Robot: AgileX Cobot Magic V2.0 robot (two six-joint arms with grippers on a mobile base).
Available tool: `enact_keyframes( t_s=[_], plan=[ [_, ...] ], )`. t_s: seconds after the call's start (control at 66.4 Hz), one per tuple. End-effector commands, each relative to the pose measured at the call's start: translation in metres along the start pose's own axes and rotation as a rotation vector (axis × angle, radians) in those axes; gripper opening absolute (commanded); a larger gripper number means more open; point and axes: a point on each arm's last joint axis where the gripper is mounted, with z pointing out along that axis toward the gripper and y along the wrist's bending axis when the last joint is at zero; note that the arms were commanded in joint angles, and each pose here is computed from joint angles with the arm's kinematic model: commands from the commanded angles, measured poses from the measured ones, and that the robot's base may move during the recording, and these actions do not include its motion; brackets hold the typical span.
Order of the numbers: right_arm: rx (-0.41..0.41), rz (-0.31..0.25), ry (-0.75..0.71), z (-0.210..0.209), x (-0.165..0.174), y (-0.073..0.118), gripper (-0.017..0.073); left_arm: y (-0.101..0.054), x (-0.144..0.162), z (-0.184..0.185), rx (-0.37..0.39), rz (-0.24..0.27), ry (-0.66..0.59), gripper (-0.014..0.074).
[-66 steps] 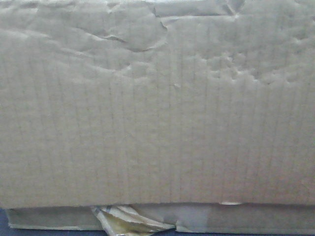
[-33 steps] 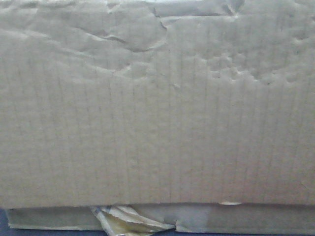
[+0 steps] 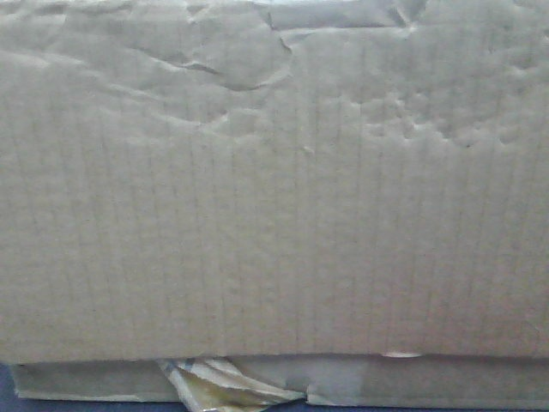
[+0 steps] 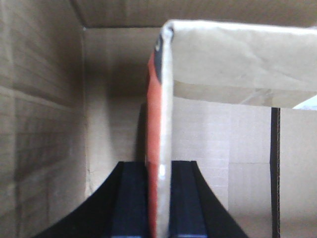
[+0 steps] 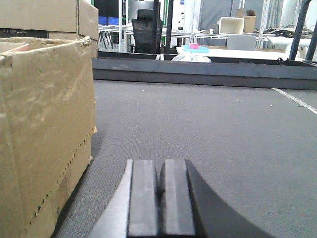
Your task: Stack two boxes on right shelf middle
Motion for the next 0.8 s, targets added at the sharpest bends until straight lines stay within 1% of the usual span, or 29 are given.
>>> enact_keyframes(
  t_s=[0.0,0.166,0.241,0.391,0.542,0.632,0.723,0.768,0.783],
  plan=[
    [0.005,0.0,-0.022,0.0,-0.002,0.0,-0.0164,0.002,-0.002,-0.002,0.003,-0.006,-0.015,-0.0111],
    [0.005,0.0,-0.022,0.0,-0.002,0.0,-0.0164,0.002,-0.002,-0.002,-0.001,-0.006,-0.011,-0.0097],
    [0.005,0.0,-0.022,0.0,-0.002,0.0,-0.0164,0.002,-0.002,-0.002,0.002,-0.008,-0.008,-0.0031],
    [0.005,0.0,-0.022,0.0,-0.002,0.0,-0.0164,0.002,-0.002,-0.002,0.001,-0.014,-0.008,0.0143],
    [0.005,0.0,-0.022,0.0,-0.002,0.0,-0.0164,0.001,-0.003,-0.003,0.009,-0.018,-0.017,0.0267],
    [0.005,0.0,-0.022,0.0,-0.002,0.0,-0.0164,0.0,-0.009,-0.011,0.027,-0.026,-0.042,0.0322],
    [0.005,0.0,-0.022,0.0,-0.002,0.0,-0.0164,-0.002,-0.018,-0.026,0.053,-0.032,-0.081,0.0358],
    [0.005,0.0,-0.022,0.0,-0.002,0.0,-0.0164,-0.002,-0.022,-0.033,0.06,-0.026,-0.091,0.0364],
    [0.005,0.0,-0.022,0.0,-0.002,0.0,-0.0164,-0.002,-0.023,-0.036,0.06,-0.017,-0.095,0.0364]
  ],
)
